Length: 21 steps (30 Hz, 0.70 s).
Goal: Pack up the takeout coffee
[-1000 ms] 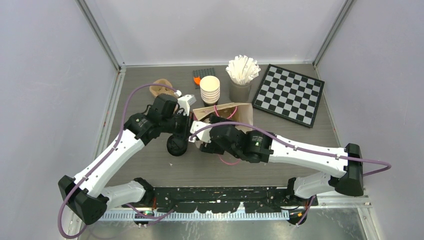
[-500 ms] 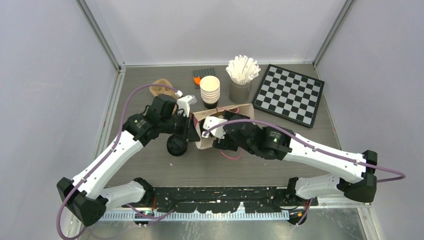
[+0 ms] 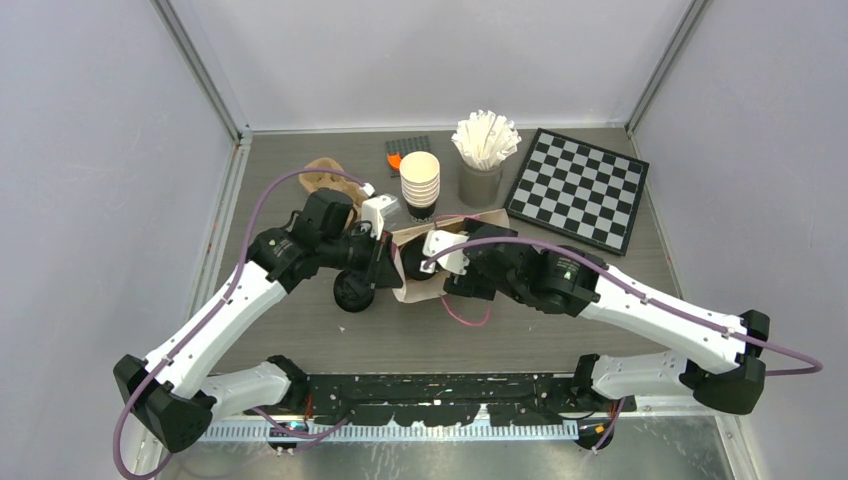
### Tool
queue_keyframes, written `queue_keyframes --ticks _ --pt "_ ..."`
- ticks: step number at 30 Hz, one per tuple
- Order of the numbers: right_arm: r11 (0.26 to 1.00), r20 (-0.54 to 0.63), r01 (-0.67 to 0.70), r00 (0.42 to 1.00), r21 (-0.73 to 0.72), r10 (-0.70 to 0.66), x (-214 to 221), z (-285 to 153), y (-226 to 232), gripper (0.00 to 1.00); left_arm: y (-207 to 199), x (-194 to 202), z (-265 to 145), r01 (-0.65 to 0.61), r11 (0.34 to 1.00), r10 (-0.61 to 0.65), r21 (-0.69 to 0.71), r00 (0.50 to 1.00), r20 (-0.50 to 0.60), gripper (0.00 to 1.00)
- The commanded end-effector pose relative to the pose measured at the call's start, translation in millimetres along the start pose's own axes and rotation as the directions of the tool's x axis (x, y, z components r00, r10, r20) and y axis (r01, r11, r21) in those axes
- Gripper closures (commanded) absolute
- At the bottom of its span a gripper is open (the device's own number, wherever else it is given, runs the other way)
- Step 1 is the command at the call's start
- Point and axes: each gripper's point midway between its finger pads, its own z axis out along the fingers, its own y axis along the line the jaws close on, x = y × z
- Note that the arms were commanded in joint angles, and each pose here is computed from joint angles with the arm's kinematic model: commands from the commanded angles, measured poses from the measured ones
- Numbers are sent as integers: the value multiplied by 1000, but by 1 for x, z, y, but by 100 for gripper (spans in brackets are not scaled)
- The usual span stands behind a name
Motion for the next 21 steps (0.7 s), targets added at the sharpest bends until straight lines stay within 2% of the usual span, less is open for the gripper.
queue_keyframes --ticks 1,7,15,21 --pt "1000 16 -4 1000 -20 4 2 -18 1 31 -6 -13 -3 -72 997 72 21 997 38 93" --pt "999 13 12 1000 -37 -11 0 -20 16 31 3 -28 0 -29 999 32 -43 997 68 88" --pt "1000 33 -2 999 -20 3 -10 -15 25 32 10 -21 -6 84 991 -73 -102 991 109 70" --pt "1000 25 10 1000 -15 -10 -9 -10 26 32 13 -16 -7 132 985 -116 -116 985 131 64"
